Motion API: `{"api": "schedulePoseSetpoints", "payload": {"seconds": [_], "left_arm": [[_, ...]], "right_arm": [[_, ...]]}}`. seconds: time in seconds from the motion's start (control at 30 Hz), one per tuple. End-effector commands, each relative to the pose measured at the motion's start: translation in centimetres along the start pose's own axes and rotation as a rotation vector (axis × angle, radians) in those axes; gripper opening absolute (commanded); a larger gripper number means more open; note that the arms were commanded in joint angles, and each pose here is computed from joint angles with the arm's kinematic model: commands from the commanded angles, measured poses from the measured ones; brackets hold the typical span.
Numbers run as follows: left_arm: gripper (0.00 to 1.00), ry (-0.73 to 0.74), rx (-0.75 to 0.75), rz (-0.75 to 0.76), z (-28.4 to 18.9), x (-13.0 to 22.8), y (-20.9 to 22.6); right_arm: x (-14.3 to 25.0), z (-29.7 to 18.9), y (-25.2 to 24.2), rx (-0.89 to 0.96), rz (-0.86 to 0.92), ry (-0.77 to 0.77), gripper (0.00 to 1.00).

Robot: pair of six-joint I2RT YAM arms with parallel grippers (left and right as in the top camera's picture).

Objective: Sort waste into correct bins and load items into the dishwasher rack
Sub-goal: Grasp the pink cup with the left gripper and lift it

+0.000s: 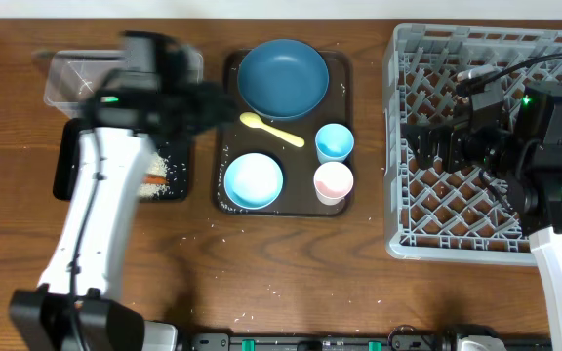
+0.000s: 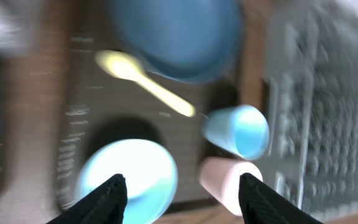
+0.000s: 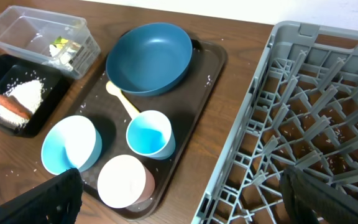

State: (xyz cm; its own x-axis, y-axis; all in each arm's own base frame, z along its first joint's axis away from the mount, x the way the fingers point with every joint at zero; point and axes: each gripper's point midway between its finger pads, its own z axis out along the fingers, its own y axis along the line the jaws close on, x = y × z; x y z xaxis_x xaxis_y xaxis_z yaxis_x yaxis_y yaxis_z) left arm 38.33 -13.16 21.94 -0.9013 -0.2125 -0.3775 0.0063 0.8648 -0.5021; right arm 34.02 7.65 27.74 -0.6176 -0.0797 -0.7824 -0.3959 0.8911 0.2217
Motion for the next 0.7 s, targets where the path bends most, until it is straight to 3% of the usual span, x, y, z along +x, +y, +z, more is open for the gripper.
{"api": "schedulePoseSetpoints", "payload": {"seconds": [0.0,0.2,0.37,0.6,0.67], "left_arm": [[0.61,0.066,0.039,0.188,2.6,2.6,-4.3],[0.62,0.188,-0.061,0.321,7.7,7.8,-6.7],[0.62,0.305,-0.089,0.341,10.8,11.6,-7.1],[0.60,0.366,-0.162,0.295,12.7,13.2,-5.6],[0.53,0.369,-0.207,0.272,13.3,13.4,-4.6]], "right_arm": [[-0.6,0.1,1.0,-0.032,0.003,-0.010,0.99],[-0.5,0.1,1.0,-0.032,0.017,-0.003,0.99],[-0.4,0.1,1.0,-0.032,0.019,0.001,0.99],[-0.1,0.1,1.0,-0.033,0.023,0.010,0.99],[-0.2,0.1,1.0,-0.033,0.023,0.010,0.99]]}}
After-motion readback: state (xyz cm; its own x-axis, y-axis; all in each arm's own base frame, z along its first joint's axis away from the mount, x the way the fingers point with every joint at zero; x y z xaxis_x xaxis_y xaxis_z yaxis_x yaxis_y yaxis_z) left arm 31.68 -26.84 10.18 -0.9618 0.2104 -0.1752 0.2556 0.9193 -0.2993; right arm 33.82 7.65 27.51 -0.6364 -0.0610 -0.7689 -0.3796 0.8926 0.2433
